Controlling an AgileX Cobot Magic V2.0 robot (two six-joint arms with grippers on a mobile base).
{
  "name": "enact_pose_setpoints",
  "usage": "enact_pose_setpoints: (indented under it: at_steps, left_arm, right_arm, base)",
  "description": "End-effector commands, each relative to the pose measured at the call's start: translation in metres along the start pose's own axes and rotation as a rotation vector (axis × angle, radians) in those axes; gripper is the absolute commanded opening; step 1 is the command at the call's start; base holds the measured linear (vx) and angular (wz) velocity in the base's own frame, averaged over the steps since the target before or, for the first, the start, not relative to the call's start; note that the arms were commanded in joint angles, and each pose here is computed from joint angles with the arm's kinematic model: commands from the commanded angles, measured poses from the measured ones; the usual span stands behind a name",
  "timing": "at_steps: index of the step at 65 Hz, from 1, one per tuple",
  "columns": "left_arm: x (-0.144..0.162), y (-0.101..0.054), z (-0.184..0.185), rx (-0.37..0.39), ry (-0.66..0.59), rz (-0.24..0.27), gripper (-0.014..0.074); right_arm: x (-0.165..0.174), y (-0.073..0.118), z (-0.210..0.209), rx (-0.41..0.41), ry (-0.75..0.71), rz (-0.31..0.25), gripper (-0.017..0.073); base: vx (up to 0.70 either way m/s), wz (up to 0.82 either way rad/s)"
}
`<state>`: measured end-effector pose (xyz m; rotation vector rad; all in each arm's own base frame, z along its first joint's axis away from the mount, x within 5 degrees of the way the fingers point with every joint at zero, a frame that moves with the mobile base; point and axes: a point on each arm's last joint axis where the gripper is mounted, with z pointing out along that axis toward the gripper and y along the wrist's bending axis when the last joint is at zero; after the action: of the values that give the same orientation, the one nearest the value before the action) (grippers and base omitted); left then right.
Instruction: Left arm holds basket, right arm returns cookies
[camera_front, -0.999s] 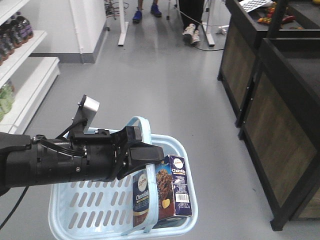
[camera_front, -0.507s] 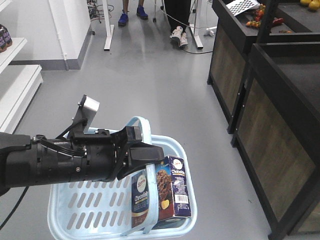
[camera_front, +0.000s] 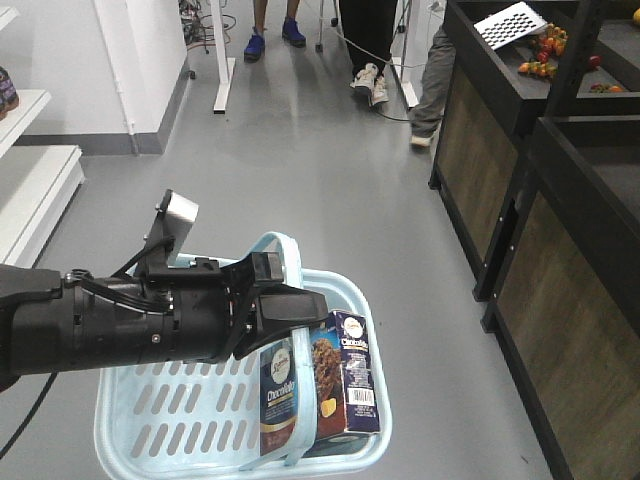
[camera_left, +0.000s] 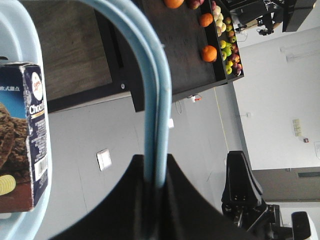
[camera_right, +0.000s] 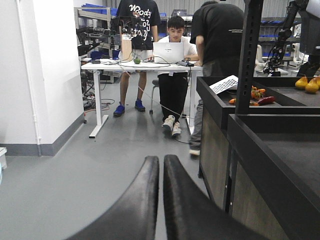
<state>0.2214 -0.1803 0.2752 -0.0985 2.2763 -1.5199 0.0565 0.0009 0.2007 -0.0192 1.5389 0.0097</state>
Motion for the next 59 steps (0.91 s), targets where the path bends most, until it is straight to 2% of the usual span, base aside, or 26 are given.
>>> enact_pose_setpoints:
  at_steps: [1, 59]
  left_arm:
    - [-0.0044, -0.0268, -0.0085, 0.127, -0.030, -0.023, -0.0006]
    - [-0.0044, -0.0268, -0.0085, 0.127, -0.030, -0.023, -0.0006]
  right_arm:
    - [-0.0012, 0.0007, -0.0003, -0.007, -0.066, -0.002, -0.0006]
    - [-0.0012, 0.0007, -0.0003, -0.007, -0.066, -0.002, -0.0006]
  base:
    - [0.32, -0.02]
    - [0.35, -0.05]
